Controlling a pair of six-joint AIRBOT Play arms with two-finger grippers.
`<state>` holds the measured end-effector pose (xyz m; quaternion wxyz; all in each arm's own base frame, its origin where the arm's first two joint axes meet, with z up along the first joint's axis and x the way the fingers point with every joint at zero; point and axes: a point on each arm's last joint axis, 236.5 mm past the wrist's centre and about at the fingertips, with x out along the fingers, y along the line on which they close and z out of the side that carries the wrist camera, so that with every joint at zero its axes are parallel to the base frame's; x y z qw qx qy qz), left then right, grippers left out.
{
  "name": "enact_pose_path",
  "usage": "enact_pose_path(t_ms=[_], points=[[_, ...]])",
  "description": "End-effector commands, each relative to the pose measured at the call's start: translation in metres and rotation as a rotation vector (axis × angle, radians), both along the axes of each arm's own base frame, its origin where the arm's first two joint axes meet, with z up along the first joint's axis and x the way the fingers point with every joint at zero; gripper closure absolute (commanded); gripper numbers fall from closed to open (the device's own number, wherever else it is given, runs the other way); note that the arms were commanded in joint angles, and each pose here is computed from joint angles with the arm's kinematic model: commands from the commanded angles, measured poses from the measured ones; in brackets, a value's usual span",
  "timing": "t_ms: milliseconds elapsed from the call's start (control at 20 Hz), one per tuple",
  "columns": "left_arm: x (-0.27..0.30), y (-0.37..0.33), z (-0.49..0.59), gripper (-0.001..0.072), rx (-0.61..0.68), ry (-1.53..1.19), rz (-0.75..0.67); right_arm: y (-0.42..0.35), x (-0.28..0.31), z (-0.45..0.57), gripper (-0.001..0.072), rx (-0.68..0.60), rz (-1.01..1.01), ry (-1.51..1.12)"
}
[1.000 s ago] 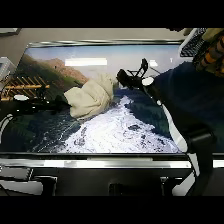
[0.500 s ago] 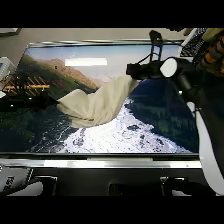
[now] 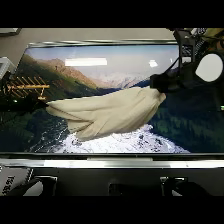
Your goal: Fold the clothes and pants, and hang the long-sleeved shirts on hangers.
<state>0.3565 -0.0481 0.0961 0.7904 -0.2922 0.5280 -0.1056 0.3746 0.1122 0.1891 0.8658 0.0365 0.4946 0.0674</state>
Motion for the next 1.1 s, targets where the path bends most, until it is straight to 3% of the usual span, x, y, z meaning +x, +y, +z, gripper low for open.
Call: enact_pose_path(t_ms=[0,250,400,550,800,1050], points=[[-0.002,0.006,0.003,0.0699,0.013,0.009,0.044,-0.016,-0.031,-0.008,0.0677,-0.036,-0.056,0.116],[0.021,0.013,0.01,0.0698,0.023,-0.071,0.112,-0.014,-0.005,-0.006,0.0677,-0.012,-0.106,0.041],[0.021,0.001,0.002,0.0698,0.018,-0.047,0.078,-0.01,0.009,-0.029,0.0677,-0.027,-0.105,0.085],[-0.005,-0.013,-0.024,0.0698,0.011,0.095,0.01,-0.016,-0.008,-0.065,0.0677,-0.102,-0.095,0.263],[-0.075,0.0,-0.102,0.0698,0.114,0.424,0.03,-0.033,-0.049,-0.131,0.0677,-0.21,-0.099,0.522],[-0.092,-0.001,-0.146,0.0696,0.109,0.466,0.071,-0.041,-0.095,-0.206,0.0676,-0.25,-0.097,0.703]])
